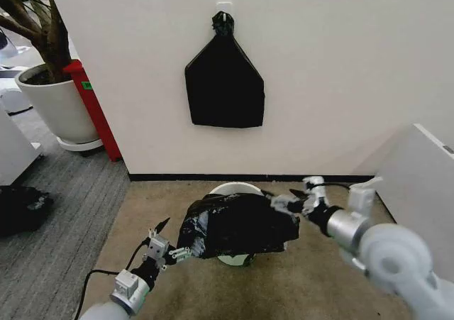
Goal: Place the garbage bag over the trash bin.
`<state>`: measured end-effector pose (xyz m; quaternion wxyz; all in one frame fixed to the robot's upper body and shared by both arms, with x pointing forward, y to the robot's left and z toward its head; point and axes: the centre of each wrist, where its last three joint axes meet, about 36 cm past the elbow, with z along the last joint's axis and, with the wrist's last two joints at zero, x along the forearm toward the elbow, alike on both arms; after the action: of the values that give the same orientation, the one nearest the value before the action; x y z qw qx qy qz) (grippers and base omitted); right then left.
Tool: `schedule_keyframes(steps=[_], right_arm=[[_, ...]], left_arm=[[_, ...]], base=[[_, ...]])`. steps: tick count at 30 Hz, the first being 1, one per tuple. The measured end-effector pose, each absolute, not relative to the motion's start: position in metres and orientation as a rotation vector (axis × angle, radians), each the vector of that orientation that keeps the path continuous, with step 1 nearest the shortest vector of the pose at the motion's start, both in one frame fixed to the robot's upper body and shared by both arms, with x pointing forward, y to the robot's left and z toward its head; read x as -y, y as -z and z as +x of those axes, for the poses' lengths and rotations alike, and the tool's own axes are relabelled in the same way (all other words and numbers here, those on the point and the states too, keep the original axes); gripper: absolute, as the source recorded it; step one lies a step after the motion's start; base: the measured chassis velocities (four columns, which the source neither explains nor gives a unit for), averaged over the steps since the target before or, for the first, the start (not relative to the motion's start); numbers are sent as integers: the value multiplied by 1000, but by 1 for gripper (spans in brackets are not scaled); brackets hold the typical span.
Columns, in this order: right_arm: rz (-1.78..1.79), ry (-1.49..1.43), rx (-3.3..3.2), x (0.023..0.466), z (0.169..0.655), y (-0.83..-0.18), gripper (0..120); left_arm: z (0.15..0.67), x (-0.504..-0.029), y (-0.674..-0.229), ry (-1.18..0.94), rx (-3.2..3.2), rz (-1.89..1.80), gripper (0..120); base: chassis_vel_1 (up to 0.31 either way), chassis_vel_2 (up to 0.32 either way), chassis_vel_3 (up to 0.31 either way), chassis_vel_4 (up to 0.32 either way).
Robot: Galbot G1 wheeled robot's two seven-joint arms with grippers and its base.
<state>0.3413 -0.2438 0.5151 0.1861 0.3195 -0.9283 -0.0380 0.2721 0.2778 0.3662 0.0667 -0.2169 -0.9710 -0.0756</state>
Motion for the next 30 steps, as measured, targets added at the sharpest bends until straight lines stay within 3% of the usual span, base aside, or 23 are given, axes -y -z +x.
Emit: schedule_keyframes(steps=[3, 7, 19, 24, 30], right_arm=[[973, 60, 2611, 232, 336, -515, 100], [1115, -243, 2650, 223, 344, -502, 100], [1236, -796, 2668, 203, 363, -468, 100], [1315, -818, 2654, 187, 367, -461, 100], [1261, -456, 2656, 174, 354, -468, 100]], left_arm=[[273, -278, -367, 232, 2925, -655, 100], [273, -279, -368, 239, 2920, -658, 100], [272, -276, -372, 249, 2922, -685, 100], [270, -275, -372, 255, 2922, -690, 100], [271, -274, -372, 264, 2925, -700, 100]], base=[[0, 0, 0, 0], [0, 0, 0, 0], [0, 0, 0, 0], [0, 0, 0, 0], [0, 0, 0, 0]])
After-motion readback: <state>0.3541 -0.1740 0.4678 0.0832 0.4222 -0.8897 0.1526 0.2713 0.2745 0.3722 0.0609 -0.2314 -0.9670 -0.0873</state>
